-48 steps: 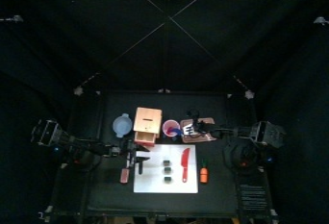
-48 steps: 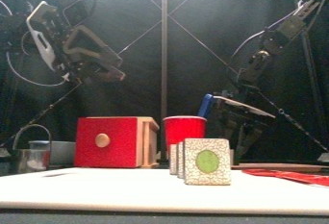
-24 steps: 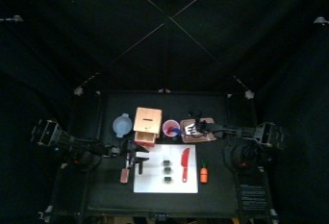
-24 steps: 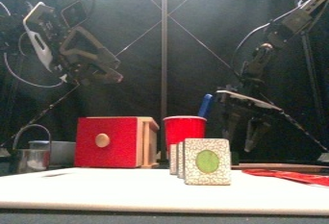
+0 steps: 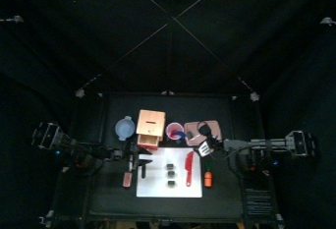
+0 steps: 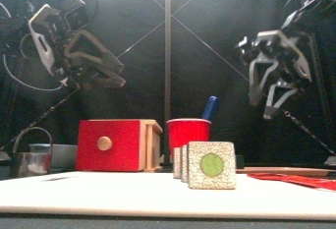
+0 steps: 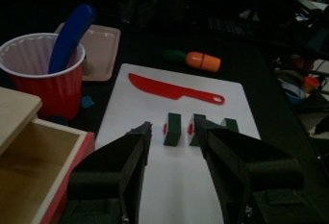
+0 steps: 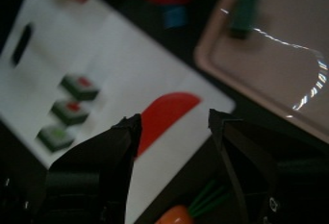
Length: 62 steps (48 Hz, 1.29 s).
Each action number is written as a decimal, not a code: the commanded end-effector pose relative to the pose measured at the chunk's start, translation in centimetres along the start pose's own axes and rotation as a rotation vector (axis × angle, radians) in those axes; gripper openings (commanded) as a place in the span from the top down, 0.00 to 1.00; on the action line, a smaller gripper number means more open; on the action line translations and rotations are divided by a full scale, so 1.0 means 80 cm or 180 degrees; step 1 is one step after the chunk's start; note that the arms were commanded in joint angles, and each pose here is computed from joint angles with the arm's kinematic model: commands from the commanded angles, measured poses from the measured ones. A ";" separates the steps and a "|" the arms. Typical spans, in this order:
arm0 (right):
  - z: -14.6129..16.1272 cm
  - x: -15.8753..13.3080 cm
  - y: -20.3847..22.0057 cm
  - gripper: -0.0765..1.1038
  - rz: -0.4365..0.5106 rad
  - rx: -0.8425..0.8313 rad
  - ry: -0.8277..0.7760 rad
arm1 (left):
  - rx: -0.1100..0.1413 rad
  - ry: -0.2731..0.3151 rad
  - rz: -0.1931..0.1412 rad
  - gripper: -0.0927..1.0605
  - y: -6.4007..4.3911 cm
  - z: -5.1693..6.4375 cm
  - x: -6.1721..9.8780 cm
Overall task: Place sushi on board then cut the sushi with the knife then place the pieces on the plate
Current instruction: Place the 4 sushi pieces on the plate
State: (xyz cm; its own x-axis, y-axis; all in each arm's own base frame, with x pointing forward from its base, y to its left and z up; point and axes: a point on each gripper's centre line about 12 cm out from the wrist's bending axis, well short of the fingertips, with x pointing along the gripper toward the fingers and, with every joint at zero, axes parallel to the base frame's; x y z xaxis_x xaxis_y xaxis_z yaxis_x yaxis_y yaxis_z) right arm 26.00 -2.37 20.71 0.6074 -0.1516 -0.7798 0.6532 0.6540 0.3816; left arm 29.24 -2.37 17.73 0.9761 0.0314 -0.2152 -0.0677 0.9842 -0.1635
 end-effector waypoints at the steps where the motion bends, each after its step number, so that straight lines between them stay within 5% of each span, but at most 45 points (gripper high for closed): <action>1: -0.013 -0.014 0.044 0.18 0.0420 -0.0516 -0.0091 | -0.0043 -0.0072 0.0032 0.23 0.001 0.007 0.003; 30: 0.030 0.069 0.152 0.18 0.0311 -0.2044 0.0351 | -0.0061 -0.0116 0.0038 0.23 0.000 0.014 0.007; 46: 0.037 0.135 0.161 0.18 0.0398 -0.2329 0.0649 | -0.0065 -0.0111 0.0039 0.23 0.000 0.013 0.008; 62: 0.041 0.163 0.149 0.18 0.0310 -0.2316 0.0675 | -0.0086 -0.0097 0.0059 0.23 0.001 0.012 0.007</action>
State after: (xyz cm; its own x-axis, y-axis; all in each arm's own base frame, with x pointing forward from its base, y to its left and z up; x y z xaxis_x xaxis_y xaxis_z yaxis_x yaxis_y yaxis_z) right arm 42.53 1.43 15.68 0.4613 0.0341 -0.8866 0.0902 0.9923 0.0851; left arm 29.47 -2.11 17.71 0.9748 0.0489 -0.2178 -0.0887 0.9803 -0.1767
